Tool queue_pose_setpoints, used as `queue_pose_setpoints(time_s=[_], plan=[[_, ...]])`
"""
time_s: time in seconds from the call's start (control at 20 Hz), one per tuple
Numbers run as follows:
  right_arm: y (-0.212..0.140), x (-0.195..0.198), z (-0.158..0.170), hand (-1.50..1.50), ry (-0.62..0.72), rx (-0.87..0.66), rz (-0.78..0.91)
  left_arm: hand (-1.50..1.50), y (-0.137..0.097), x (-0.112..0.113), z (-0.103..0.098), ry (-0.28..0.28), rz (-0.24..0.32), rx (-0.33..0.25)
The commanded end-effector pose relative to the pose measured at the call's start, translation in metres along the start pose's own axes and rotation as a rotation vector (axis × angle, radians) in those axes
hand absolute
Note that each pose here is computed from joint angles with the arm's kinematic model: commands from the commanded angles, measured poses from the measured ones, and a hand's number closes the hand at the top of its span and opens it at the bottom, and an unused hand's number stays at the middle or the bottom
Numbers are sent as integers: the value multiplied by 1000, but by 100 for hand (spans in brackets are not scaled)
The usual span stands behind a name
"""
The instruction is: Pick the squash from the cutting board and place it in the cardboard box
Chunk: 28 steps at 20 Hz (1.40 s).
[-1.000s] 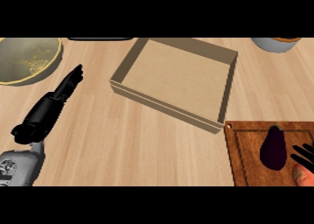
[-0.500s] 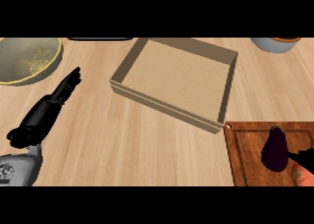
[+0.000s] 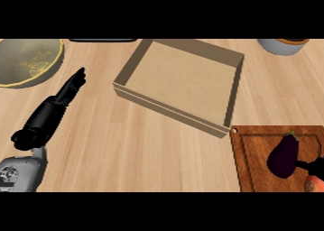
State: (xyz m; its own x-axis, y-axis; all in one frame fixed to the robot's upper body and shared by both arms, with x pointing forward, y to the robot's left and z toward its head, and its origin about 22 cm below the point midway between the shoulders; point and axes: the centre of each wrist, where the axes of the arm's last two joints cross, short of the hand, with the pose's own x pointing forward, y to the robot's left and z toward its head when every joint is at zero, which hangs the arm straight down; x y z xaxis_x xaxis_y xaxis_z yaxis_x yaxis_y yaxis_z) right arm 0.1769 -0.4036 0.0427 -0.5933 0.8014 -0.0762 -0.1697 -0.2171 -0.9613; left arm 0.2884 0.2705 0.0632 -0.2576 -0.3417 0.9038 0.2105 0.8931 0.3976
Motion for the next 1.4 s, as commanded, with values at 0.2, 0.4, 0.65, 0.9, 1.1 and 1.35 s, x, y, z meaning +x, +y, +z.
queue_pose_setpoints(time_s=[0.2, 0.4, 0.65, 0.9, 1.1, 1.35], plan=[[-29, 99, -106, 150, -201, -175, -85, 0, -6, 6, -7, -21, -3, -33], [-50, 152, -162, 150, -319, -259, -201, 0, -20, 16, -17, -76, 1, -102], [-111, 202, -204, 150, -341, -338, -99, 0, -19, 18, -26, -59, 7, -119], [-161, 237, -218, 150, -296, -421, -125, 0, -23, 14, -29, -28, 15, -99], [-187, 231, -218, 150, -100, -573, -277, 0, -16, 8, -29, -17, 7, -72], [-227, 222, -238, 150, 129, -664, -429, 0, -20, 7, -25, -37, 3, -87]])
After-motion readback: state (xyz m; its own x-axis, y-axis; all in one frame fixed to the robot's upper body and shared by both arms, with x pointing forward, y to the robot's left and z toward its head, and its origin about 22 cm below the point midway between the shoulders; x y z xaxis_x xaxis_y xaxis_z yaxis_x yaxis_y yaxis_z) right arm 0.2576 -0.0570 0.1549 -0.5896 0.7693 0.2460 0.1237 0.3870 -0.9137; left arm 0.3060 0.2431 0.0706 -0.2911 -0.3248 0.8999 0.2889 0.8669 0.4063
